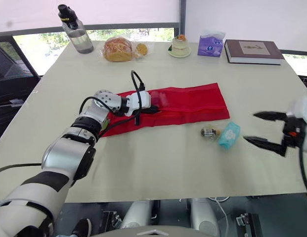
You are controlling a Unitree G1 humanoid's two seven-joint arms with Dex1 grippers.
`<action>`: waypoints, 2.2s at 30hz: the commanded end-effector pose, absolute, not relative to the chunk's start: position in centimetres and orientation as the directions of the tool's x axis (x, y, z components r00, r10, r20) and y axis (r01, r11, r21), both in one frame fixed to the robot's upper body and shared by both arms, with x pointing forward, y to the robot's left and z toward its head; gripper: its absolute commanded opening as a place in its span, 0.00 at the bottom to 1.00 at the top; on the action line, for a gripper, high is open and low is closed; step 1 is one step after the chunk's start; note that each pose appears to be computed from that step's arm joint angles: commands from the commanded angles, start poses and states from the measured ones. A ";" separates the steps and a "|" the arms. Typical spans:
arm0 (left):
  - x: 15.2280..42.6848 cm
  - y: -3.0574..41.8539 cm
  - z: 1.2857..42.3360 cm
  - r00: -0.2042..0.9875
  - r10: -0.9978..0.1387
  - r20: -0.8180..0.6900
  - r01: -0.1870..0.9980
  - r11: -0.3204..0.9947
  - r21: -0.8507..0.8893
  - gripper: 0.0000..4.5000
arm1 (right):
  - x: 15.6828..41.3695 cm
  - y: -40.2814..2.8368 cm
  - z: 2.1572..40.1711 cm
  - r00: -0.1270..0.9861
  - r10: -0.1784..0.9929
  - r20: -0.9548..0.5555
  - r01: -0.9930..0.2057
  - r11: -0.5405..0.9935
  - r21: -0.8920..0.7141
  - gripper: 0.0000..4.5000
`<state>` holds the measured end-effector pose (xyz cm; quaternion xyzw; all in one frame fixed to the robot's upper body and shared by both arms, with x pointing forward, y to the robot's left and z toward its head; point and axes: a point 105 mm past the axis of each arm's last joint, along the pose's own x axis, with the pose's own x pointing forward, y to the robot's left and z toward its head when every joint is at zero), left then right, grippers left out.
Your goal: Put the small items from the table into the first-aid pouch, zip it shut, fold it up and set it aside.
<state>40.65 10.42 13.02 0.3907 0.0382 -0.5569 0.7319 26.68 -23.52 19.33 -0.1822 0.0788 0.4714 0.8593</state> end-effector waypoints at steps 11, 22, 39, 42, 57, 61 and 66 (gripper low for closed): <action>40.7 9.6 13.2 0.395 -0.807 -0.440 0.830 0.108 0.547 0.00 | 32.8 -19.4 12.3 0.358 0.641 -0.679 -0.928 0.167 -0.332 0.99; 40.7 9.5 13.1 0.395 -0.808 -0.438 0.829 0.108 0.549 0.00 | 33.1 -19.2 11.5 0.337 0.593 -0.731 -0.937 0.131 -0.325 0.54; 40.3 6.6 13.3 0.354 -0.852 -0.386 0.834 0.101 0.542 0.00 | 34.9 -14.9 13.3 0.607 0.518 -0.603 -0.795 0.395 -0.461 0.09; 40.2 6.3 13.5 0.349 -0.860 -0.373 0.834 0.103 0.542 0.00 | 34.7 -14.2 12.6 0.612 0.484 -0.626 -0.786 0.459 -0.414 0.09; 39.4 4.8 13.8 0.290 -0.891 -0.349 0.845 0.067 0.531 0.00 | 36.8 -10.0 13.8 0.688 0.428 -0.587 -0.610 0.779 -0.147 0.09; 39.0 4.6 13.4 0.274 -0.894 -0.353 0.848 0.051 0.527 0.00 | 37.8 -10.3 14.1 0.709 0.409 -0.574 -0.536 0.842 -0.062 0.09; 38.9 5.0 13.1 0.279 -0.890 -0.360 0.849 0.053 0.525 0.00 | 37.8 -9.9 14.4 0.699 0.447 -0.559 -0.484 0.870 0.090 0.09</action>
